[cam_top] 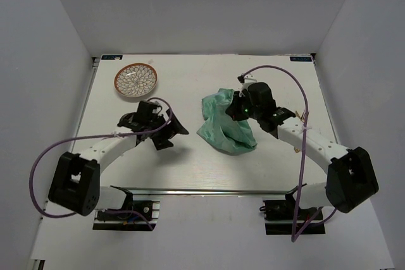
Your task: Set the dinner table for one person
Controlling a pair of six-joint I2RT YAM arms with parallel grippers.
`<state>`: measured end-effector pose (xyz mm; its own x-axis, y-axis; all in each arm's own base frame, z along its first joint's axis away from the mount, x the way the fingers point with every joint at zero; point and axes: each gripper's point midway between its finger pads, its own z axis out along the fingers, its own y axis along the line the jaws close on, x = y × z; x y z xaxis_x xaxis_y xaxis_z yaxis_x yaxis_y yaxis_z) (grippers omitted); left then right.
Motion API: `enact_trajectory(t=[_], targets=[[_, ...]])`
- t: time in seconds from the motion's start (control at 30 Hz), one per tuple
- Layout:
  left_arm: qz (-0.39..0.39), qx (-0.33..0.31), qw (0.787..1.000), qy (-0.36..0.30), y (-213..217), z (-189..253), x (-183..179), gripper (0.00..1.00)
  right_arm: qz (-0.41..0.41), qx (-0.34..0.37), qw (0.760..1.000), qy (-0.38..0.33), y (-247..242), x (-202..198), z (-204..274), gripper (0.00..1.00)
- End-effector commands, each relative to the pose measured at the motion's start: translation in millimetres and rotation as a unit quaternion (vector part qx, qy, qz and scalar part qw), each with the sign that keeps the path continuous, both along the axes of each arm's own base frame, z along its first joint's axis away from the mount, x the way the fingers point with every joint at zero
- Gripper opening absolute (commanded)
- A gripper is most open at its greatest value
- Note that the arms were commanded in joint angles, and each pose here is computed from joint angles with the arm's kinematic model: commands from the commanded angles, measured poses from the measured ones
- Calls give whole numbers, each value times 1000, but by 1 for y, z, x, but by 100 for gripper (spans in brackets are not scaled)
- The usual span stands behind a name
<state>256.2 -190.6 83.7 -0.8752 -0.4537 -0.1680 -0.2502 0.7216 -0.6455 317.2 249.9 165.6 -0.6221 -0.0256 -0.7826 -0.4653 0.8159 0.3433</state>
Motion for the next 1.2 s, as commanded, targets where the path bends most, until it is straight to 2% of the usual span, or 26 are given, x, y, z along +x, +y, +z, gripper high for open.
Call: enact_trajectory(t=[0.0, 0.03, 0.2, 0.33, 0.5, 0.7, 0.73, 0.8, 0.83, 0.87, 0.97, 1.03, 1.13, 1.17], targets=[[85, 6, 996, -22, -25, 24, 42, 98, -52, 55, 997, -27, 0, 11, 24, 0], [107, 28, 994, -17, -24, 19, 48, 98, -56, 61, 996, -24, -1, 8, 24, 0], [157, 50, 986, 19, -56, 6, 53, 96, -62, 76, 995, -30, -4, 5, 35, 0], [195, 80, 977, 45, -63, -21, 56, 85, -63, 84, 994, -28, -3, 5, 40, 0], [194, 106, 973, 64, -82, -37, 57, 80, -63, 96, 993, -25, -1, 3, 39, 0], [201, 139, 966, 87, -83, -58, 53, 76, -65, 100, 993, -20, -4, -1, 33, 0], [203, 138, 965, 87, -84, -59, 54, 70, -62, 103, 993, -21, -2, -2, 34, 0], [207, 141, 964, 88, -84, -60, 56, 66, -61, 106, 992, -19, -2, -3, 34, 0], [207, 145, 963, 92, -84, -61, 55, 54, -61, 107, 992, -19, -2, -4, 34, 0], [207, 146, 962, 97, -84, -62, 55, 49, -62, 108, 992, -19, -2, -4, 34, 0], [196, 154, 963, 104, -94, -65, 51, 42, -61, 109, 992, -20, -3, -5, 35, 0], [200, 162, 960, 113, -92, -73, 49, 42, -59, 112, 992, -19, -3, -7, 36, 0], [200, 168, 958, 119, -90, -83, 46, 25, -56, 116, 991, -21, -3, -10, 38, 0], [200, 168, 958, 119, -89, -84, 45, 12, -56, 117, 991, -21, -4, -11, 39, 0]])
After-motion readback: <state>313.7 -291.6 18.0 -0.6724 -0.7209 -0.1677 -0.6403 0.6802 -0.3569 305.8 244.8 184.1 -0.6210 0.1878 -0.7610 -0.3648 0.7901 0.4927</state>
